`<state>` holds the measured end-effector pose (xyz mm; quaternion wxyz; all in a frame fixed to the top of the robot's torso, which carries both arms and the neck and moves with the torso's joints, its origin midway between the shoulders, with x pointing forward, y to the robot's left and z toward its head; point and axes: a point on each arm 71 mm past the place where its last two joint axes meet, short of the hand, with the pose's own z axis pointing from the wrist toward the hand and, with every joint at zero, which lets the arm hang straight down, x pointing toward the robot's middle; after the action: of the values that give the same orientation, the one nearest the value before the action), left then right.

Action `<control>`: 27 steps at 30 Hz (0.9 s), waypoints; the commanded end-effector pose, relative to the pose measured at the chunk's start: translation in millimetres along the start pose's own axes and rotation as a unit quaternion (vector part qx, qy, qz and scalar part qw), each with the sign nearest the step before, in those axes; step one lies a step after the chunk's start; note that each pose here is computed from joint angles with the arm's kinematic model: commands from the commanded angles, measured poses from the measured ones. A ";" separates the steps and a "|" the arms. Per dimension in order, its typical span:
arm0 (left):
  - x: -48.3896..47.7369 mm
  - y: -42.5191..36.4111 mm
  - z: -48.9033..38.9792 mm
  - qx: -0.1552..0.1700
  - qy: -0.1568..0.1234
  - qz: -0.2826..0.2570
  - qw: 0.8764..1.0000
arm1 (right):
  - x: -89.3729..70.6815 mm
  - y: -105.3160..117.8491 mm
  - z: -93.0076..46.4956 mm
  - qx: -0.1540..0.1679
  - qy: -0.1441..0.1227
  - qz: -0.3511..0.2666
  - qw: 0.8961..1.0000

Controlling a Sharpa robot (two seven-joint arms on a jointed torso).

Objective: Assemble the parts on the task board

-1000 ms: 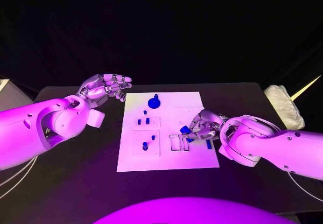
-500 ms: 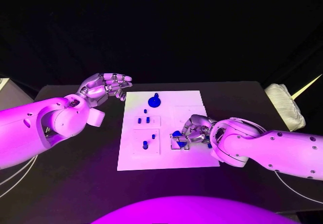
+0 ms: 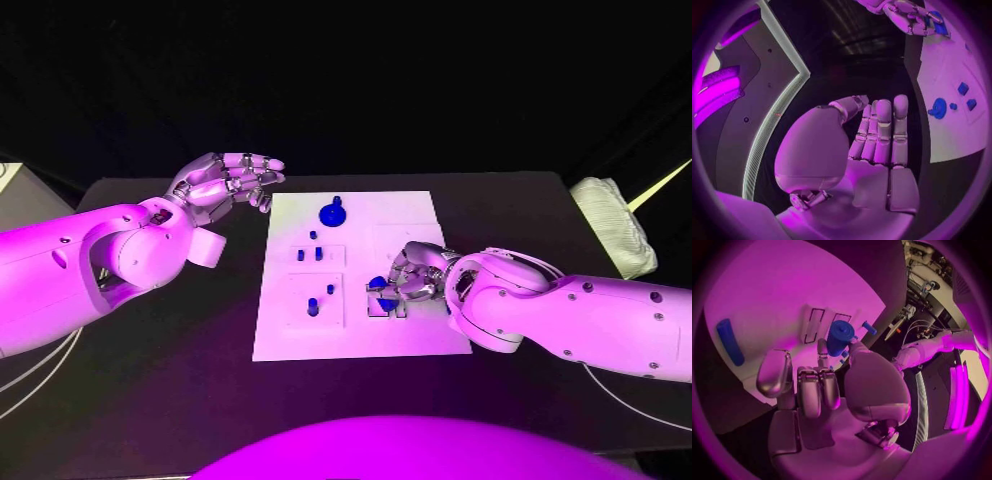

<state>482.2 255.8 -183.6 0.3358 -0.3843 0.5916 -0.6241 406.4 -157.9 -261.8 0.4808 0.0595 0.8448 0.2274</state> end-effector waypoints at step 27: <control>1.9 0.3 -0.5 -0.001 0.008 -0.006 1.000 | 1.4 0.5 -0.2 -0.014 -0.015 -0.047 0.999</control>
<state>481.8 256.4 -183.8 0.3348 -0.3852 0.5933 -0.6225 406.4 -157.9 -263.2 0.4989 0.0256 0.8392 0.2151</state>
